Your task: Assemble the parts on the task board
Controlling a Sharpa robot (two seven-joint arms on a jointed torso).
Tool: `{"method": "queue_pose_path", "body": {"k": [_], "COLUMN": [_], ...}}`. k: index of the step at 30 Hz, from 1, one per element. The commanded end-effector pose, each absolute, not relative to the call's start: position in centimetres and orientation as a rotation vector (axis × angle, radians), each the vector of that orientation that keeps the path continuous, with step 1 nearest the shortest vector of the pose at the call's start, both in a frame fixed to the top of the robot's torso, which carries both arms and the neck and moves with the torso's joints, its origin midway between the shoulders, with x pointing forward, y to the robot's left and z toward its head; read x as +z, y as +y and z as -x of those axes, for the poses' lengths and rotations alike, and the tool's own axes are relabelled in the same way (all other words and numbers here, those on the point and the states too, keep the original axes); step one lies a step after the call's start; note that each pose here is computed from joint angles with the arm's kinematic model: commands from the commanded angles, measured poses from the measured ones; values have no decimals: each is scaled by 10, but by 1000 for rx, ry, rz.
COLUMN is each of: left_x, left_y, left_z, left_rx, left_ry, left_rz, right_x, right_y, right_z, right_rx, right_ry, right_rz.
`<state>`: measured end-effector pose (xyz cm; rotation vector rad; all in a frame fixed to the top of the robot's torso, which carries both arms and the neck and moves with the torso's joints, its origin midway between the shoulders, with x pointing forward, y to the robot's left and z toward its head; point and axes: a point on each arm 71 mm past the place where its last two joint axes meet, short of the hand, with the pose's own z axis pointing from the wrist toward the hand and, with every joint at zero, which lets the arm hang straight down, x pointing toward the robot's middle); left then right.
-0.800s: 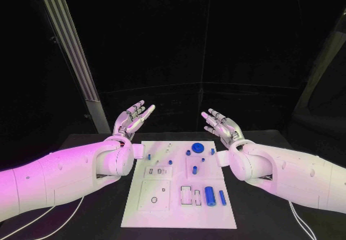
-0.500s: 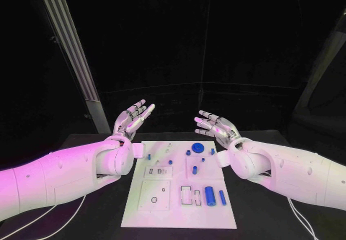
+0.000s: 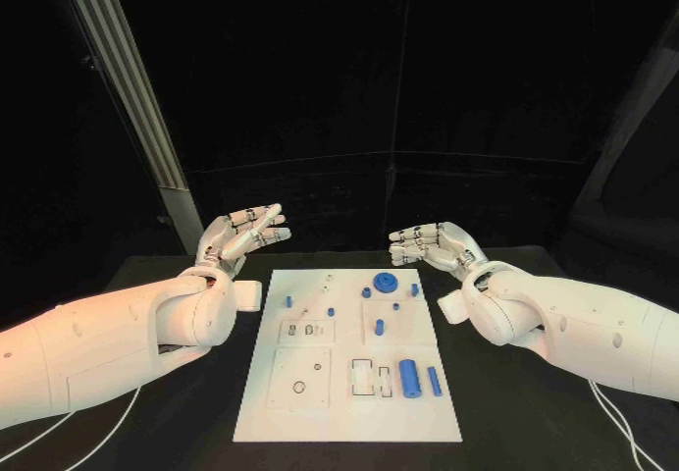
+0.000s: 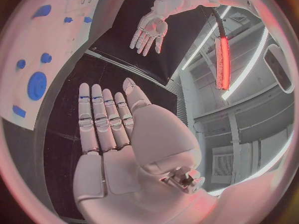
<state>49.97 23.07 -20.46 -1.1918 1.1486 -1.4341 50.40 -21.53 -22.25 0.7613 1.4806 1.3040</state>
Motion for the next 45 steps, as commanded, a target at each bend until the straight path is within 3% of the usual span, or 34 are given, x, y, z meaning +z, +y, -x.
{"method": "queue_pose_path", "body": {"k": [1,6,17,27,45], "left_x": [-195,-193,-188,-185,-185], "left_y": [225,220,207,197,191], "left_z": [-495,-486,-466,-456,-454], "left_rx": [-1557,-1595,-1688,-1731,-1754], "left_ry": [1134,1173,1243,1274,1296], "left_rz": [1084,1054,1047,1052,1057], "right_x": [-216,-206,-189,-172,-174], "right_y": [-213,-215,-207,-186,-171], "right_z": [-503,-505,-515,-524,-526], "right_rx": [1266,1175,839,619,490], "right_ry": [1494,1534,1595,1580,1651], "right_rz": [-574,-371,48,277,393]}}
